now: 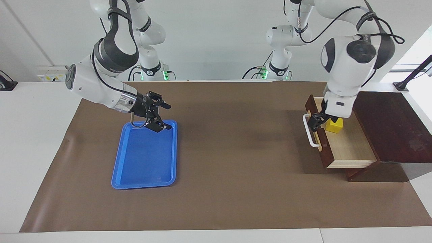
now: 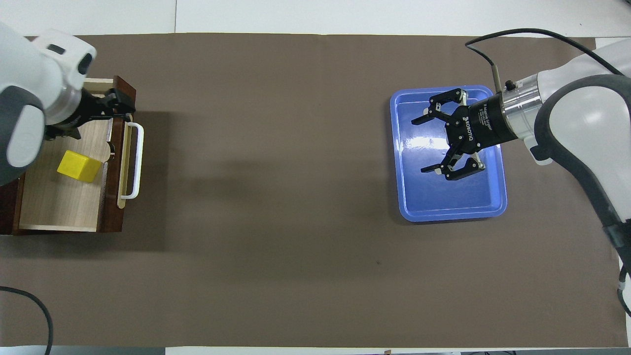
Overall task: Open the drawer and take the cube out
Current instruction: 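Lower the left gripper into the drawer and grasp the yellow cube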
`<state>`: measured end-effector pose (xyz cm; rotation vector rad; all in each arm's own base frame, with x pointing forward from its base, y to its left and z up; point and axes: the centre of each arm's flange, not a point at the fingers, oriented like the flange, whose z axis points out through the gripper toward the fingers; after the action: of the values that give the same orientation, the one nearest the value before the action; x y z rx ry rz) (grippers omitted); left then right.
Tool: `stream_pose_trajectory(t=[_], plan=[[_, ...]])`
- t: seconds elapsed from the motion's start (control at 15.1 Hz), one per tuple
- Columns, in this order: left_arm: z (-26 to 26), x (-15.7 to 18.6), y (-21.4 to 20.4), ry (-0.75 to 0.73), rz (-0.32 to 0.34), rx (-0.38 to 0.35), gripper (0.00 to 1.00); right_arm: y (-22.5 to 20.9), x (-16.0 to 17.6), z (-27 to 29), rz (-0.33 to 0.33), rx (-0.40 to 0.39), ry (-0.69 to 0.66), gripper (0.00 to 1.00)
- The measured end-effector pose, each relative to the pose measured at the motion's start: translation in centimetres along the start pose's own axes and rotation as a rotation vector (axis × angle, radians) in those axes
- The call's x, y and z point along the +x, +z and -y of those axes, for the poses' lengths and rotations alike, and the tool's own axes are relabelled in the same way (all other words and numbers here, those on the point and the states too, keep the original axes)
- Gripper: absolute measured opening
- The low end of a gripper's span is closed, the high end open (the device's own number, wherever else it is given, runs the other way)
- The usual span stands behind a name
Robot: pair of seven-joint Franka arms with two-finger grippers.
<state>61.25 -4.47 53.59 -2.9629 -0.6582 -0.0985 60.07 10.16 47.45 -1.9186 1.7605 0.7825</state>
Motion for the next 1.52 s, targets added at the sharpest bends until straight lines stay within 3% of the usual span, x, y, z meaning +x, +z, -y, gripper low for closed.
stream_pose_trajectory(t=[0.26,0.6,1.13,1.52], plan=[[6.5,2.2,0.6,-0.251,0.019,-0.001,1.0,0.1,-0.1,-0.2,0.003,-0.014,-0.001,1.0],[7.2,0.1,5.8,-0.545,0.003,-0.01,1.0,0.7,-0.7,-0.3,0.004,-0.029,-0.011,1.0],[10.2,-0.9,9.9,-0.639,0.026,0.01,1.0,0.7,-0.9,-0.3,0.003,-0.029,-0.013,1.0],[9.5,-1.5,10.9,-0.701,0.02,0.002,1.0,0.7,-0.8,-0.3,0.003,-0.029,-0.013,1.0]])
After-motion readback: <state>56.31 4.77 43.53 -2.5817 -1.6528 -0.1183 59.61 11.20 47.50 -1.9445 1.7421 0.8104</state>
